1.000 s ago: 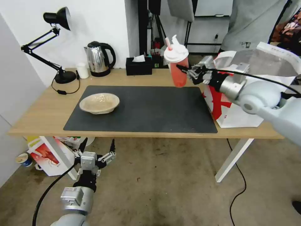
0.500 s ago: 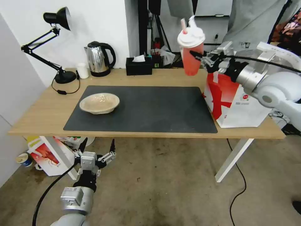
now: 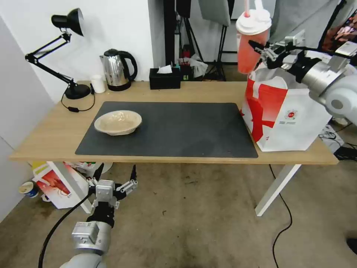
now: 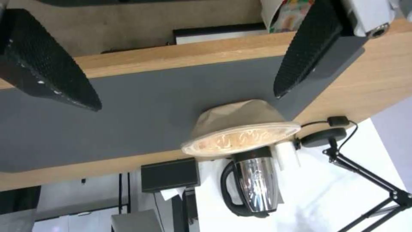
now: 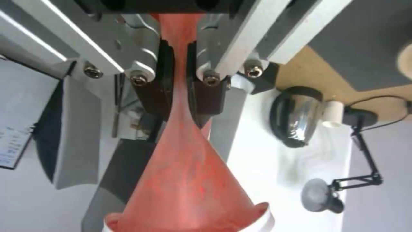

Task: Pick up the trash from the table and place it into the takeout bag.

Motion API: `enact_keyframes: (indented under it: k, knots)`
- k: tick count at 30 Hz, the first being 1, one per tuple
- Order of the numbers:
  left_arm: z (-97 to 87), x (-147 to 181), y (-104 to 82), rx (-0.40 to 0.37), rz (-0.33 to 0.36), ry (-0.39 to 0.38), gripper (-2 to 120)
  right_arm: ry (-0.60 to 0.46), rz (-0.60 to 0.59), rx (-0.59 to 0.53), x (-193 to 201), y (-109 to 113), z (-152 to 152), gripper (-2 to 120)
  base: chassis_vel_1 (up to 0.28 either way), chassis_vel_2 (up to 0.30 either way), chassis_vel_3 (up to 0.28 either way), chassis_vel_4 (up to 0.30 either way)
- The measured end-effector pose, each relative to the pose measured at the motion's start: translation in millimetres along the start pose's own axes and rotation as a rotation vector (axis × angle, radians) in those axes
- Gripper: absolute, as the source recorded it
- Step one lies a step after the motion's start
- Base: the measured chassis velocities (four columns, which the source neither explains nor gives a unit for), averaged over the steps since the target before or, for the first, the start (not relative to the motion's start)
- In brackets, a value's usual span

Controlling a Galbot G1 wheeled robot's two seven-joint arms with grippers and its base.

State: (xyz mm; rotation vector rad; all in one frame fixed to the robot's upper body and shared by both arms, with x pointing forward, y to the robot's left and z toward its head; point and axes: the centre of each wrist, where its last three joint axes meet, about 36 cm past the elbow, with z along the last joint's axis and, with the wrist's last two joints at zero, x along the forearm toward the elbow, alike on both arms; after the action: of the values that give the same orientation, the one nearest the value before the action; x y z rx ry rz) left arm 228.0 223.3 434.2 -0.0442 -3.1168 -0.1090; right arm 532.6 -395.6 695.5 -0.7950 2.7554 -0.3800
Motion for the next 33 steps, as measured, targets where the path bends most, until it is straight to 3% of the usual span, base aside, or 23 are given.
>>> enact_keyframes:
  k: [20, 33]
  knots:
    - [0.0, 0, 0.0, 0.000, 0.000, 0.000, 100, 0.067, 0.186, 0.016, 37, -53, 30, 4, 0.000, 0.000, 0.000, 0.000]
    - [0.0, 0, 0.0, 0.000, 0.000, 0.000, 100, 0.129, 0.283, 0.053, 60, -73, 46, 4, 0.000, 0.000, 0.000, 0.000]
